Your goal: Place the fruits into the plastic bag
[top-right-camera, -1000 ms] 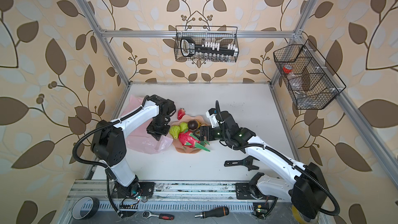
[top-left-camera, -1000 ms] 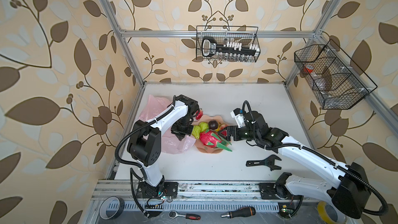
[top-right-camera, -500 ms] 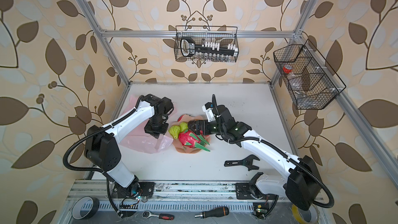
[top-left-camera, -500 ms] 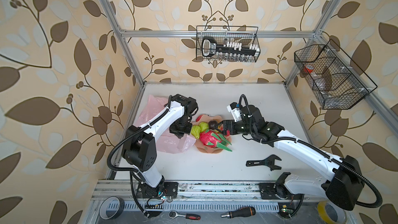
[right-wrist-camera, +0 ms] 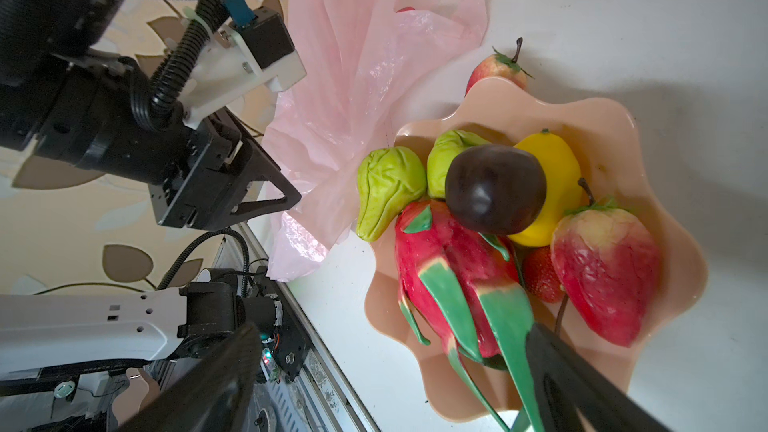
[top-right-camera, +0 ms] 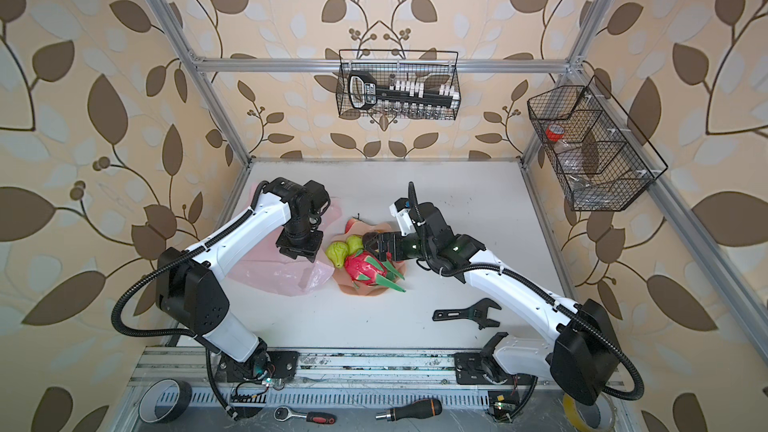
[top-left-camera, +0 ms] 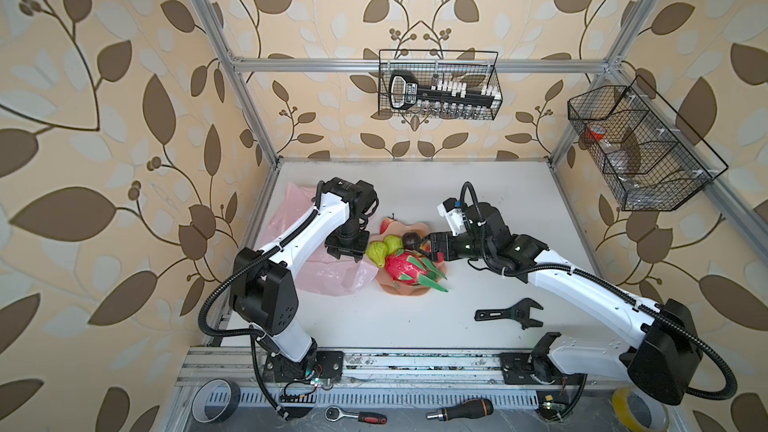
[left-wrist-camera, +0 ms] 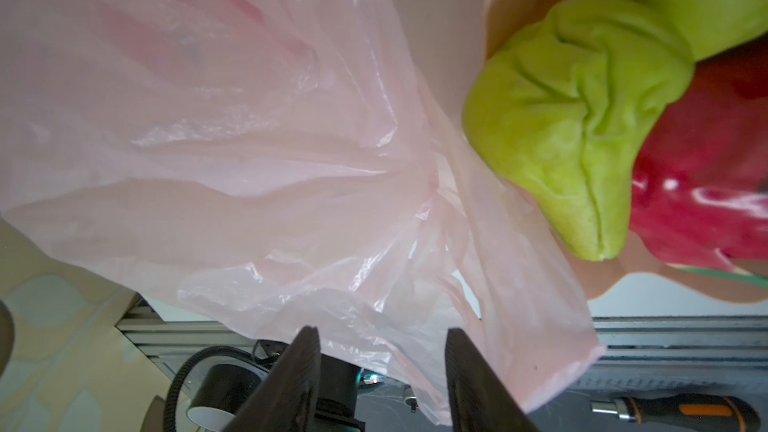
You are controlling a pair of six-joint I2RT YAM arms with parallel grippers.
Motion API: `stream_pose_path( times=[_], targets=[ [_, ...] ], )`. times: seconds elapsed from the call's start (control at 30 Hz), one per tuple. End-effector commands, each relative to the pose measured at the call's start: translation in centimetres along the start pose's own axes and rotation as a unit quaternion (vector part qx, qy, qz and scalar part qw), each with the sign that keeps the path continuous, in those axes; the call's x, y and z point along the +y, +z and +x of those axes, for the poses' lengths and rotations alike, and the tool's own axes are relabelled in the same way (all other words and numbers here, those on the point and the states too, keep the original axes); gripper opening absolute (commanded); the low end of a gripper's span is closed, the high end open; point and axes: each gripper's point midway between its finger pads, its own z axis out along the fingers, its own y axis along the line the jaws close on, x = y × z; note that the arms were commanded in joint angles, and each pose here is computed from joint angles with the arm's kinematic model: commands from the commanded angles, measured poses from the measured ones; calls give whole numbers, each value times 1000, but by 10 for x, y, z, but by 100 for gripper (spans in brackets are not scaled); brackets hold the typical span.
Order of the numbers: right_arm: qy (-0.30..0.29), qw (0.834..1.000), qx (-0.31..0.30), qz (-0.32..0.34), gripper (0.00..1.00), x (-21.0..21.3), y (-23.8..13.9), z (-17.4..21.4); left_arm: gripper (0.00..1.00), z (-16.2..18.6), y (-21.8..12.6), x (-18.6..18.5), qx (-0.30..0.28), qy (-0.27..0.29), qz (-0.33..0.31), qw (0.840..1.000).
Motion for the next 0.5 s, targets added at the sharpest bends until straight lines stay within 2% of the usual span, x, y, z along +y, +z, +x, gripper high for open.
stream_pose_path(
  times=[0.0,0.47],
  targets=[
    [-7,1000,-1,7,100,-2,-6,0,59,2,-2,9,10,9,-21,1000],
    [-2,1000,-3,4,100,-5,-10,4,72,9,44,15,61,22,-69,995]
  ],
)
